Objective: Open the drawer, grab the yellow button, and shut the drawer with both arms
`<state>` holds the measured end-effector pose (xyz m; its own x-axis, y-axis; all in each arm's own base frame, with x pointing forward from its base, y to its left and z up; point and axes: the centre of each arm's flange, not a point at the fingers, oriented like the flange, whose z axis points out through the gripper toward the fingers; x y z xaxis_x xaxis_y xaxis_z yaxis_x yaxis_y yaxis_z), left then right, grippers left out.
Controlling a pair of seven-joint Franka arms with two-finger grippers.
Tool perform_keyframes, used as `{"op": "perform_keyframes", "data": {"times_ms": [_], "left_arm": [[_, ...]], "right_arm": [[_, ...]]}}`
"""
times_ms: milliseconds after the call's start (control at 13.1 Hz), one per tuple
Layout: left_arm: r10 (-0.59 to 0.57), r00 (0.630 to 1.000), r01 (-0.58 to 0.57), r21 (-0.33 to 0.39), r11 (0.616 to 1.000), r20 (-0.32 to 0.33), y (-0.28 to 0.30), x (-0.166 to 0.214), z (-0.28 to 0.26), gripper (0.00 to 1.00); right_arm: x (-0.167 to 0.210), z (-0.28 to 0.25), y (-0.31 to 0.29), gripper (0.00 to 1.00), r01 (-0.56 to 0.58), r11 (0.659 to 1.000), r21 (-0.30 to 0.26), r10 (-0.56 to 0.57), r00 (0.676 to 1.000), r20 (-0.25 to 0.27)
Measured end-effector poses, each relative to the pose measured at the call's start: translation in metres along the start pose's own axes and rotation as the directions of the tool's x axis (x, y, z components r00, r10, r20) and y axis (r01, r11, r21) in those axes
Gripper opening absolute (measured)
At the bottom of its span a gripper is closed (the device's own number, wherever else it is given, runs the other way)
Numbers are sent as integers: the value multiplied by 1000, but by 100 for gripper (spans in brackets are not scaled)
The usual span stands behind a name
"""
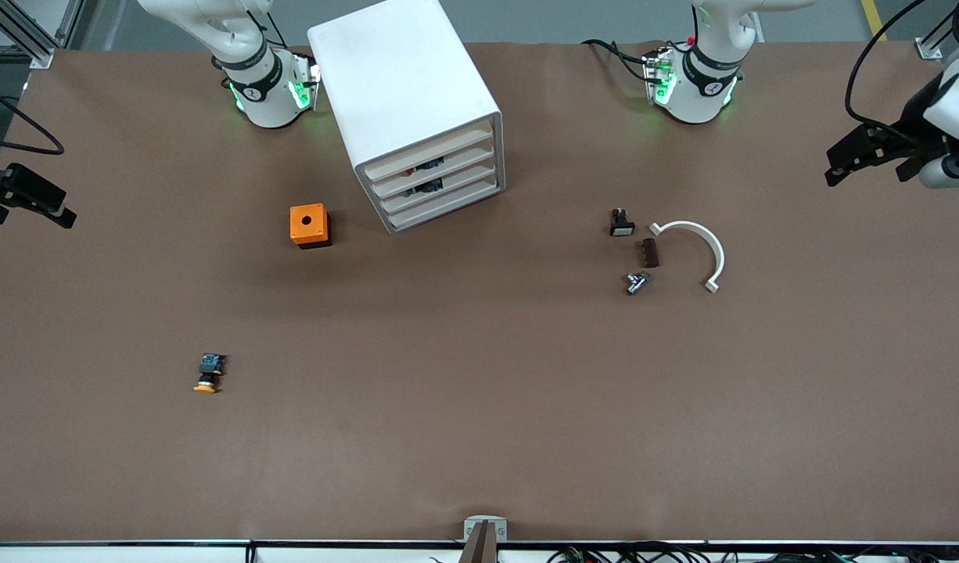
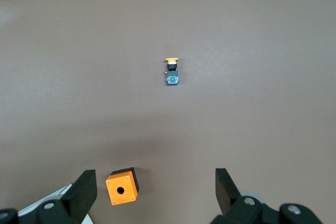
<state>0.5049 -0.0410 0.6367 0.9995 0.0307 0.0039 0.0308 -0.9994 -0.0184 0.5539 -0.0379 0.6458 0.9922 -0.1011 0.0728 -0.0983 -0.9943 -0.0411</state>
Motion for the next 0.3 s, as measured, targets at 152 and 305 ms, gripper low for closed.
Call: {"op": "perform_keyframes", "data": {"times_ms": [152,305], "left_arm": [[17,1000,-17,1,1000,-8,9,-2,-4,100],[19,1000,-19,1,1000,-10,10,-1,-5,100]], "right_arm": [[0,0,0,100,0,1000,0,0,1000,0],[0,0,0,100,0,1000,0,0,1000,0]]}}
